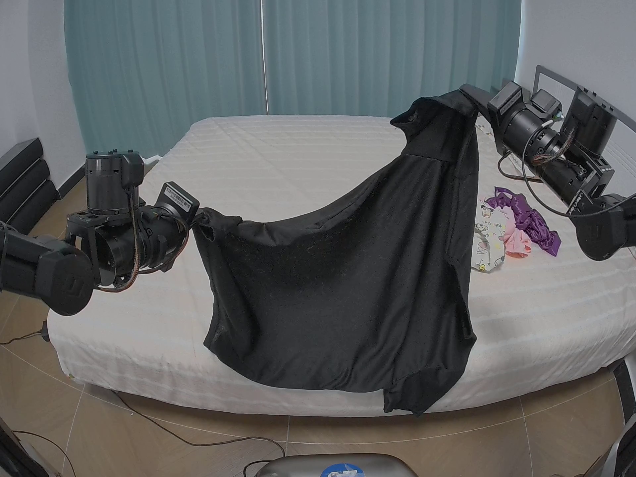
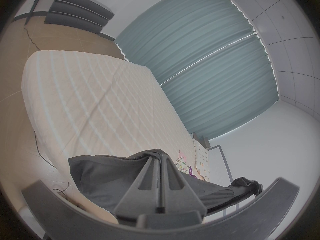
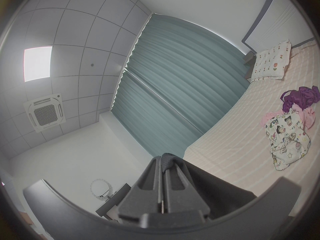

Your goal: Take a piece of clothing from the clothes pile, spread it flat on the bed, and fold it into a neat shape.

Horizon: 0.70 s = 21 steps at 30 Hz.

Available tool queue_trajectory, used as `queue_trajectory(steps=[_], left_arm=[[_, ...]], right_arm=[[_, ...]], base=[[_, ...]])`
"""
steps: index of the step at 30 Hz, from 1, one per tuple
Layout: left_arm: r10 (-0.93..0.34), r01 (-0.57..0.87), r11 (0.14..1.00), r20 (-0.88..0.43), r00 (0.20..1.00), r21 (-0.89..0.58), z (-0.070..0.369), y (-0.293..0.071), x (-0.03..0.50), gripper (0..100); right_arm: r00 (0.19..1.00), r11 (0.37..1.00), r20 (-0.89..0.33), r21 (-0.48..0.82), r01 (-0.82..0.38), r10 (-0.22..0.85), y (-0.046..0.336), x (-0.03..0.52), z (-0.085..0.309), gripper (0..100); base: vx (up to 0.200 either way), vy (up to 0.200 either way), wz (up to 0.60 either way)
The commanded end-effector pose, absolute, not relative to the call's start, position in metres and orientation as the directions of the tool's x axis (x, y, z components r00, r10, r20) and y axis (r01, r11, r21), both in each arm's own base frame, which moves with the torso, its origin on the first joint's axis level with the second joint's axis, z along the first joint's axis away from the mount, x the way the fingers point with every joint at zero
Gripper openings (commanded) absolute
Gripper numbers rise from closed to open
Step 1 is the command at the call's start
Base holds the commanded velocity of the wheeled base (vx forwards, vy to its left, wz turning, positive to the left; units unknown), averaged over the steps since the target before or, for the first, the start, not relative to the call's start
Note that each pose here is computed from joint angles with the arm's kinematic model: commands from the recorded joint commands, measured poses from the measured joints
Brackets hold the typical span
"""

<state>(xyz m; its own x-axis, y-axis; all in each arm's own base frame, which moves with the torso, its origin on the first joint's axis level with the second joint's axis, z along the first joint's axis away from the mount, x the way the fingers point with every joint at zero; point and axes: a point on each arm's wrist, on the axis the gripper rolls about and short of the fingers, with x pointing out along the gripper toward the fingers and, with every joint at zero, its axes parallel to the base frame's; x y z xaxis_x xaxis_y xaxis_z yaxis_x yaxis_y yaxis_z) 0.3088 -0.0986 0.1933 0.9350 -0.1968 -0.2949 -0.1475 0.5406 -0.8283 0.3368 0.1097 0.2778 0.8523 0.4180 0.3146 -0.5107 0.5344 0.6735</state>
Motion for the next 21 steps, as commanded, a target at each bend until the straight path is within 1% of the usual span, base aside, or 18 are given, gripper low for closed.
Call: queue_trajectory(steps=[1, 14, 17, 19, 21], left_arm=[[-0.189, -0.166, 0.542, -0.312, 0.931, -0.824, 0.186, -0.101, 0.325, 0], [-0.176, -0.197, 0.546, -0.341, 0.923, -0.814, 0.168, -0.105, 0.352, 0], [-0.166, -0.227, 0.550, -0.371, 0.914, -0.804, 0.154, -0.106, 0.363, 0], [-0.157, -0.252, 0.525, -0.383, 0.910, -0.813, 0.146, -0.106, 0.373, 0], [-0.151, -0.267, 0.506, -0.389, 0.909, -0.820, 0.141, -0.105, 0.380, 0]], right_arm=[[0.861, 0.546, 0.276, 0.681, -0.488, 0.427, 0.117, 0.352, 0.261, 0], [0.877, 0.560, 0.233, 0.693, -0.453, 0.421, 0.120, 0.372, 0.238, 0], [0.884, 0.583, 0.208, 0.684, -0.438, 0.420, 0.123, 0.381, 0.226, 0], [0.888, 0.591, 0.201, 0.682, -0.430, 0.414, 0.125, 0.388, 0.221, 0], [0.893, 0.598, 0.183, 0.685, -0.416, 0.411, 0.126, 0.394, 0.212, 0]], base=[[0.200, 0.000, 0.00], [0.200, 0.000, 0.00], [0.200, 0.000, 0.00], [0.200, 0.000, 0.00], [0.000, 0.000, 0.00]])
